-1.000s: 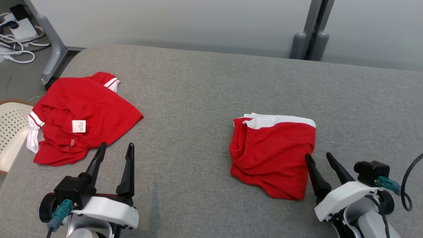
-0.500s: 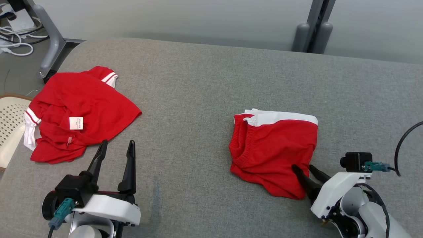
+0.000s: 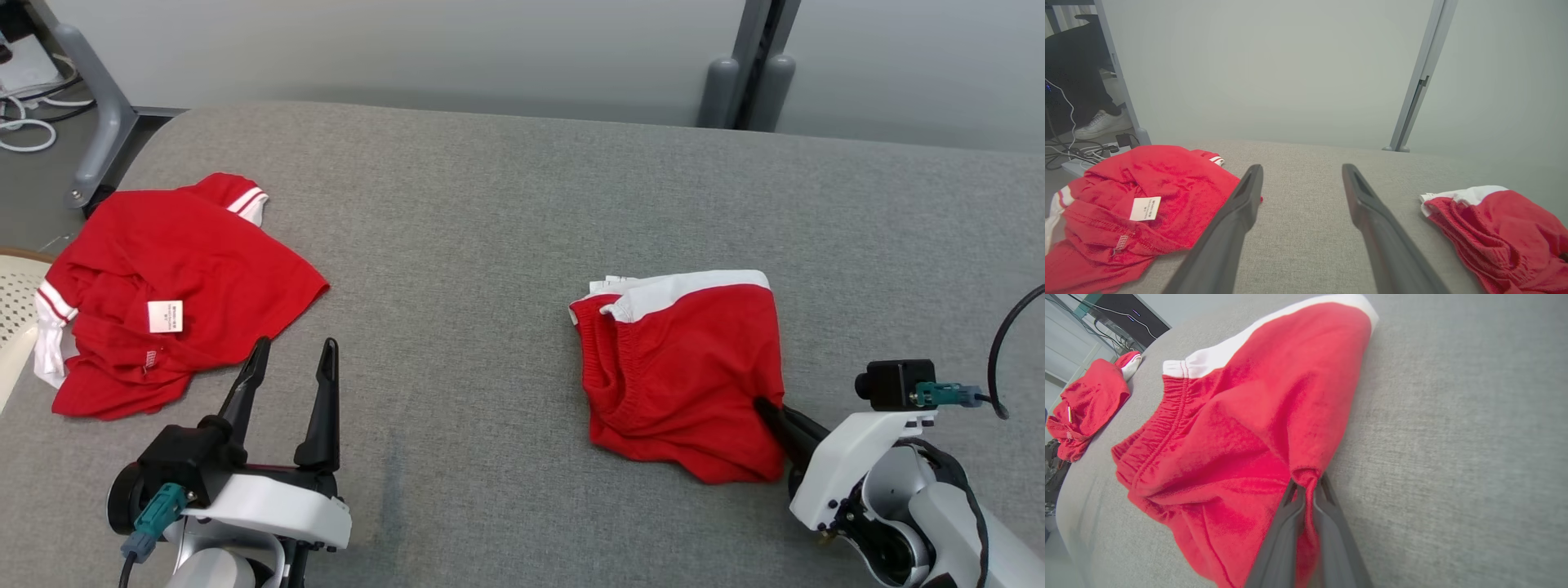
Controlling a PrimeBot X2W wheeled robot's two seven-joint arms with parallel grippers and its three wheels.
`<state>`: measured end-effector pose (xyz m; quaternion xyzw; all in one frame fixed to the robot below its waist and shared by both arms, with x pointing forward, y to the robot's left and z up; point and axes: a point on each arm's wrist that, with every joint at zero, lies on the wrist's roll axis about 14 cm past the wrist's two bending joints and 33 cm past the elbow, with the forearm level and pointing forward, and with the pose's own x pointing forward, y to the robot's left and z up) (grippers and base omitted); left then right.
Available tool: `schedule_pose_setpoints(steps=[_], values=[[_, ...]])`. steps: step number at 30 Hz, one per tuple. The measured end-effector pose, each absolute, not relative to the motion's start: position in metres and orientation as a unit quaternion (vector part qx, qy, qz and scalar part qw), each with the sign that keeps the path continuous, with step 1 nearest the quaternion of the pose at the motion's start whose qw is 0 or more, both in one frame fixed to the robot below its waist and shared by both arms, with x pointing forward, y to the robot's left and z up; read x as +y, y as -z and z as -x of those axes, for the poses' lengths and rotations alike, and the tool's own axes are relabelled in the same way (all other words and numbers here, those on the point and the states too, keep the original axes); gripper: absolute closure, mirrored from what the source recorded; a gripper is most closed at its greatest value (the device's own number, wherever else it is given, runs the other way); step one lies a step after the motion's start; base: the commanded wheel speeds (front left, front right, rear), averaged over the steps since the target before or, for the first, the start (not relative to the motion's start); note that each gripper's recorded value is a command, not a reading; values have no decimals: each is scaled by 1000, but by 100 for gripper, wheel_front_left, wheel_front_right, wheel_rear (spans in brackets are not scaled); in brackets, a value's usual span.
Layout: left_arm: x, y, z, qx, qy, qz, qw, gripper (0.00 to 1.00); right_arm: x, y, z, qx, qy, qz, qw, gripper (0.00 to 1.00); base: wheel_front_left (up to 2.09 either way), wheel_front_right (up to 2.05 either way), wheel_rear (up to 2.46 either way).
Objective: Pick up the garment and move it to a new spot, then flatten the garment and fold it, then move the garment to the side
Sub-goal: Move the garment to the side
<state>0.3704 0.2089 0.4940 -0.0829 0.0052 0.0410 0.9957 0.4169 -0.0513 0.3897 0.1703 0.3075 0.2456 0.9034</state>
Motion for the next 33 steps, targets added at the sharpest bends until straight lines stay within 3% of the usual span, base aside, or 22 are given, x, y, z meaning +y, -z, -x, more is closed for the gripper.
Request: schedule_pose_setpoints(steps=[23,33], values=[[94,-494,-453,-5,129,100,986,0,-188,-409,-423,271,-174,10,947,100,0,0,0],[29,-467,-492,19,224,101,969,0,-311,-405,-427,279,-54,95,954,100,0,0,0]])
